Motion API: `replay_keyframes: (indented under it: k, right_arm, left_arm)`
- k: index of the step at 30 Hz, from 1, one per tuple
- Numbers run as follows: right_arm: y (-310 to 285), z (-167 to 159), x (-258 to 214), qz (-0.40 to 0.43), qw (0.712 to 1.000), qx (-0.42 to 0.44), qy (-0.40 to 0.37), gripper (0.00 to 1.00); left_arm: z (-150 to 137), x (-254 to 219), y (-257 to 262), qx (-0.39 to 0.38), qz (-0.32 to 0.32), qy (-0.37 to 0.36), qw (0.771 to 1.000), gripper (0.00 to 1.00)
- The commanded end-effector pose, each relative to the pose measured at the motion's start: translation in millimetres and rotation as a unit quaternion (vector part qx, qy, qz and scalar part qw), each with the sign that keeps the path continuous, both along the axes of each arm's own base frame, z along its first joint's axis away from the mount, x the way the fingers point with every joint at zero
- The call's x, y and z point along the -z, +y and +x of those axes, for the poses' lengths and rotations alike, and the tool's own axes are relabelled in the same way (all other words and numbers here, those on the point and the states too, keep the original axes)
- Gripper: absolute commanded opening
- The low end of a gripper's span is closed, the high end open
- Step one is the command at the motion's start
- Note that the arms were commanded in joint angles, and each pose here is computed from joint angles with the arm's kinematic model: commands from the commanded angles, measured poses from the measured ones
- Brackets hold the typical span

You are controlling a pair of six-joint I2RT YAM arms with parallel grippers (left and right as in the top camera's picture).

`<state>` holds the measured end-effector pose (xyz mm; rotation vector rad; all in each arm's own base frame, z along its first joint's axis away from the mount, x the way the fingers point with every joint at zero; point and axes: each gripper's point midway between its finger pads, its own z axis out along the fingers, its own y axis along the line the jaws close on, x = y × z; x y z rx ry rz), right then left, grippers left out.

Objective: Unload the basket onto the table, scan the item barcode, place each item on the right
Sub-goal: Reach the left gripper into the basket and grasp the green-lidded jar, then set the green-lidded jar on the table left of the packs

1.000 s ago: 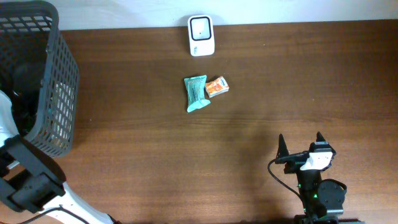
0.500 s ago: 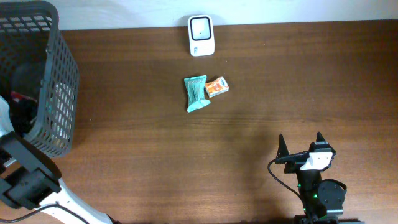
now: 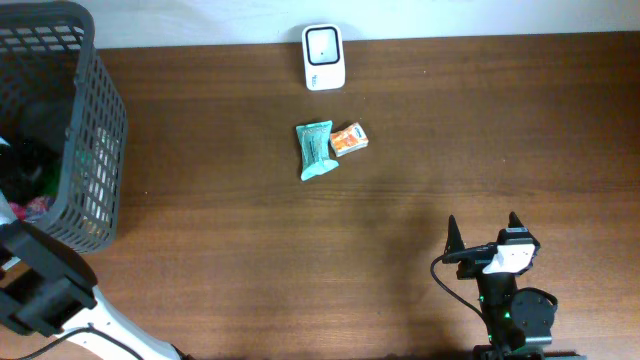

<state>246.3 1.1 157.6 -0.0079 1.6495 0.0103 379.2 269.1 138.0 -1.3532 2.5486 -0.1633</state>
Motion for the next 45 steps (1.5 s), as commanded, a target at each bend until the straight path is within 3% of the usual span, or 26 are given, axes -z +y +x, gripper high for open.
replay_keyframes:
  k: [1, 7, 12, 15, 20, 24, 28, 36, 40, 45]
  right_arm:
    - [-1.9, 0.1, 3.6, 0.002, 1.000, 0.005, 0.004, 0.99]
    - [-1.9, 0.1, 3.5, 0.002, 1.000, 0.005, 0.003, 0.99]
    - [-1.9, 0.1, 3.6, 0.002, 1.000, 0.005, 0.004, 0.99]
    - [-1.9, 0.1, 3.6, 0.002, 1.000, 0.005, 0.004, 0.99]
    - [-1.9, 0.1, 3.6, 0.002, 1.000, 0.005, 0.004, 0.98]
    - [-1.9, 0.1, 3.6, 0.002, 1.000, 0.005, 0.004, 0.99]
    - [-1.9, 0.1, 3.6, 0.002, 1.000, 0.005, 0.004, 0.98]
    - [-1.9, 0.1, 3.6, 0.002, 1.000, 0.005, 0.004, 0.99]
    - [-1.9, 0.1, 3.6, 0.002, 1.000, 0.005, 0.004, 0.98]
    - [-1.9, 0.1, 3.6, 0.002, 1.000, 0.005, 0.004, 0.99]
  left_arm:
    - [21.6, -57.0, 0.0, 0.007, 0.005, -0.076, 0.997, 0.65]
    - [40.0, -194.2, -8.3, 0.017, 0.061, -0.235, 0.970, 0.61]
    - [45.7, -289.8, -63.3, 0.090, 0.023, -0.387, 0.917, 0.63]
    - [53.0, -307.0, -106.2, 0.139, -0.003, -0.412, 0.900, 0.64]
    - [79.2, -300.7, -220.4, 0.246, -0.052, -0.395, 0.884, 0.63]
    - [90.9, -268.9, -268.8, 0.260, 0.025, -0.323, 0.909, 0.63]
    - [101.1, -194.4, -318.8, 0.294, 0.087, -0.195, 0.932, 0.66]
    - [128.8, -17.7, -383.5, 0.370, 0.082, -0.002, 0.925, 0.69]
    - [130.1, 34.0, -370.4, 0.366, 0.110, 0.062, 0.922, 0.71]
    - [132.8, 57.7, -370.6, 0.367, 0.108, 0.079, 0.920, 0.73]
